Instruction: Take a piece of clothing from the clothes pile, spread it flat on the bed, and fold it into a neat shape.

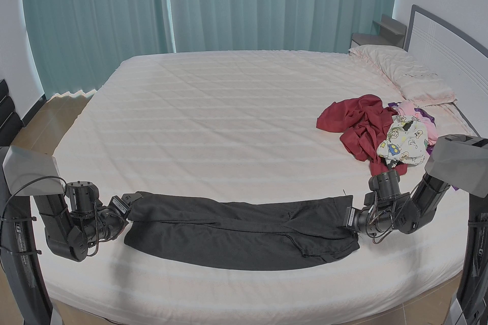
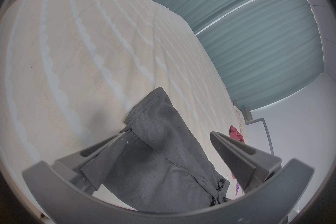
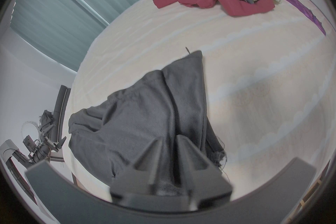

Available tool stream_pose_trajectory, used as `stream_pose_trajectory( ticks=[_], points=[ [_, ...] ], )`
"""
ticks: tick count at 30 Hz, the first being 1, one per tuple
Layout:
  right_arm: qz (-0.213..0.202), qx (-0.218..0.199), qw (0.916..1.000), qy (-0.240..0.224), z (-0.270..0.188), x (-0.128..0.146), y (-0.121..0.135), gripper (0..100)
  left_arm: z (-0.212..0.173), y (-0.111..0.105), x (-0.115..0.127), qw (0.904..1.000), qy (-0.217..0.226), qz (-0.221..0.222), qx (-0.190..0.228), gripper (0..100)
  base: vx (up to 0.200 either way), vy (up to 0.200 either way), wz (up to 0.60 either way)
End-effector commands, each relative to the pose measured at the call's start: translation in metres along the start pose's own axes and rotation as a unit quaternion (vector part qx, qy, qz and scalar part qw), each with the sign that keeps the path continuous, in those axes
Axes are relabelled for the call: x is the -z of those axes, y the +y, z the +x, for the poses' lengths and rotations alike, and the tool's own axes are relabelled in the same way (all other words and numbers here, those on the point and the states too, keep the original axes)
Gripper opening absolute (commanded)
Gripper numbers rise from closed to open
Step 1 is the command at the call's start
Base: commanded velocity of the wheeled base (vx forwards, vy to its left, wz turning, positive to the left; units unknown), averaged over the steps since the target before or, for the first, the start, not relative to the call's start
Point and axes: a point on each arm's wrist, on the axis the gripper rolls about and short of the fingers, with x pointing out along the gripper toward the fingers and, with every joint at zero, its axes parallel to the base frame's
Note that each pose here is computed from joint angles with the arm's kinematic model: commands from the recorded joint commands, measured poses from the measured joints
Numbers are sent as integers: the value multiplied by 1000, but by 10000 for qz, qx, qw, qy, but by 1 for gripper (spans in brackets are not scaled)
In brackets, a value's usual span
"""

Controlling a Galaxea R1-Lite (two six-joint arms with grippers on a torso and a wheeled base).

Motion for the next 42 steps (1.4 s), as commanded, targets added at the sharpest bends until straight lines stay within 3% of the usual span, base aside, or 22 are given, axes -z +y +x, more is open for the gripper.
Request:
stream_pose_trajectory(
  ticks=[1,7,15,29,30,42],
  points=[
    [19,-25,9999,-135,-3,-3,1,100,1,1,1,10000,8,7,-25,100,0,0,0],
    [148,-47,9986,-499,-6,-20,-8,100,1,1,1,10000,8,7,-25,100,0,0,0],
    [444,-109,9972,-598,4,-30,-9,100,1,2,1,10000,13,6,-31,100,0,0,0],
    [347,-172,9975,-597,22,-33,-1,100,1,2,1,10000,8,7,-25,100,0,0,0],
    [347,-172,9975,-597,22,-33,-1,0,1,2,1,10000,8,7,-25,100,0,0,0],
    [377,-179,9966,-714,19,-39,-2,0,1,2,1,10000,2,7,-29,100,0,0,0]
  ],
)
